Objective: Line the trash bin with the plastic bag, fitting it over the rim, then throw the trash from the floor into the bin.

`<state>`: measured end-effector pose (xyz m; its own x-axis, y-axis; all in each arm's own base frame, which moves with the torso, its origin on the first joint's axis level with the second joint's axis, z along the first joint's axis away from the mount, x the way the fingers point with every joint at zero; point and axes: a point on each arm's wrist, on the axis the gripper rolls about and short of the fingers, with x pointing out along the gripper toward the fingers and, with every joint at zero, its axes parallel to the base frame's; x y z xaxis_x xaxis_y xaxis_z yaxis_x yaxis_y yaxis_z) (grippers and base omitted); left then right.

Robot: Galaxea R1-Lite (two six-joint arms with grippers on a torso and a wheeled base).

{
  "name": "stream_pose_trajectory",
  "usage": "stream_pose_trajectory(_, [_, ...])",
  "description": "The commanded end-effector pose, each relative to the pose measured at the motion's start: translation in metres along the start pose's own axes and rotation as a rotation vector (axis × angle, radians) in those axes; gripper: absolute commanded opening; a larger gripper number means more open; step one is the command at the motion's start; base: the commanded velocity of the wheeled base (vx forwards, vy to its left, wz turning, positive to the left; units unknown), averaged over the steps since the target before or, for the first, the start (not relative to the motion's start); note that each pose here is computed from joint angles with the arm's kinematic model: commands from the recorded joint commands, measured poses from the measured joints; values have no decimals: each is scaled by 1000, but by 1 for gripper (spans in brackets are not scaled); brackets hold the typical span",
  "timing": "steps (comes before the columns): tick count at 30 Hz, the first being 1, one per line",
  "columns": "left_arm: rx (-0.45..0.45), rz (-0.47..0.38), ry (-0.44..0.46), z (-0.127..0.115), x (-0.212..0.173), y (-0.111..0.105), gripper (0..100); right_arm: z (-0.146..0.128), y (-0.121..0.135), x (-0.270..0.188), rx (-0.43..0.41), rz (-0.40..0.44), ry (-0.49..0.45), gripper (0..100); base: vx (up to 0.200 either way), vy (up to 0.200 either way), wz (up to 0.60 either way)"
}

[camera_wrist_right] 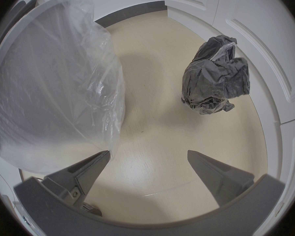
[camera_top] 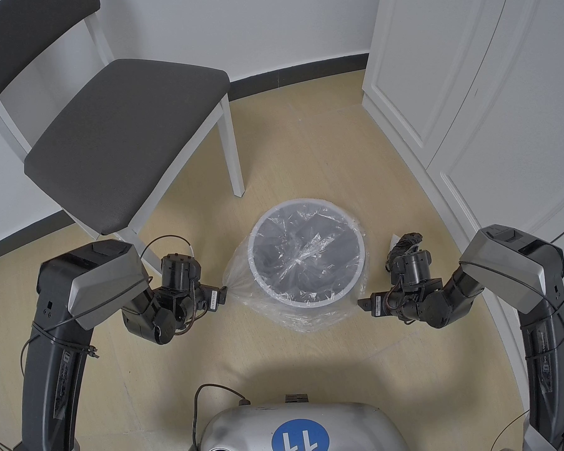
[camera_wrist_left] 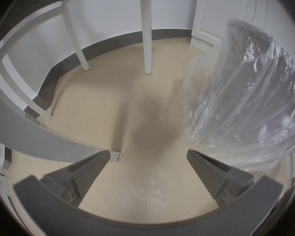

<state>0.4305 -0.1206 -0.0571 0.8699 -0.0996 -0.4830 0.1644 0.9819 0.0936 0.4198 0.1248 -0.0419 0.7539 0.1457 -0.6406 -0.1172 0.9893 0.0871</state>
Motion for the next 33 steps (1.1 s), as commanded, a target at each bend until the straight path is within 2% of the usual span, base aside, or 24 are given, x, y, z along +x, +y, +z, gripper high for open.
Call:
stream_pose_trajectory(1, [-21, -5, -30, 15, -12, 1, 100, 13, 2, -19, -3, 7, -31, 100, 0, 0, 0])
stream_pose_trajectory(4, [-26, -20, -52, 30, -29, 2, 100, 21, 0, -27, -17, 5, -52, 100, 0, 0, 0])
stream_pose_trajectory(9, [-28, -20, -67, 39, -41, 4, 100, 32, -7, -33, -1, -7, -84, 100, 0, 0, 0])
stream_pose_trajectory(11, [-31, -18, -74, 42, -41, 5, 100, 37, -15, -32, 15, -36, -102, 100, 0, 0, 0])
stream_pose_trajectory(15, [-33, -18, -79, 41, -37, 4, 100, 41, -19, -26, 28, -49, -131, 100, 0, 0, 0])
stream_pose_trajectory(16, [-35, -19, -73, 37, -33, 3, 100, 41, -19, -17, 39, -53, -163, 100, 0, 0, 0])
stream_pose_trajectory(21, [-53, -15, -128, 29, -20, -1, 100, 38, -13, 14, 98, -100, -247, 100, 0, 0, 0])
stream_pose_trajectory(24, [-52, -17, -129, 28, -20, -2, 100, 37, -6, 24, 126, -85, -259, 100, 0, 0, 0])
stream_pose_trajectory(26, [-52, -17, -132, 29, -20, -1, 100, 39, 0, 33, 192, -63, -286, 100, 0, 0, 0])
stream_pose_trajectory(28, [-52, -17, -132, 29, -20, -1, 100, 40, 1, 38, 218, -57, -300, 100, 0, 0, 0])
stream_pose_trajectory(33, [-53, -17, -134, 28, -20, -1, 100, 31, -4, 51, 225, -67, -285, 100, 0, 0, 0])
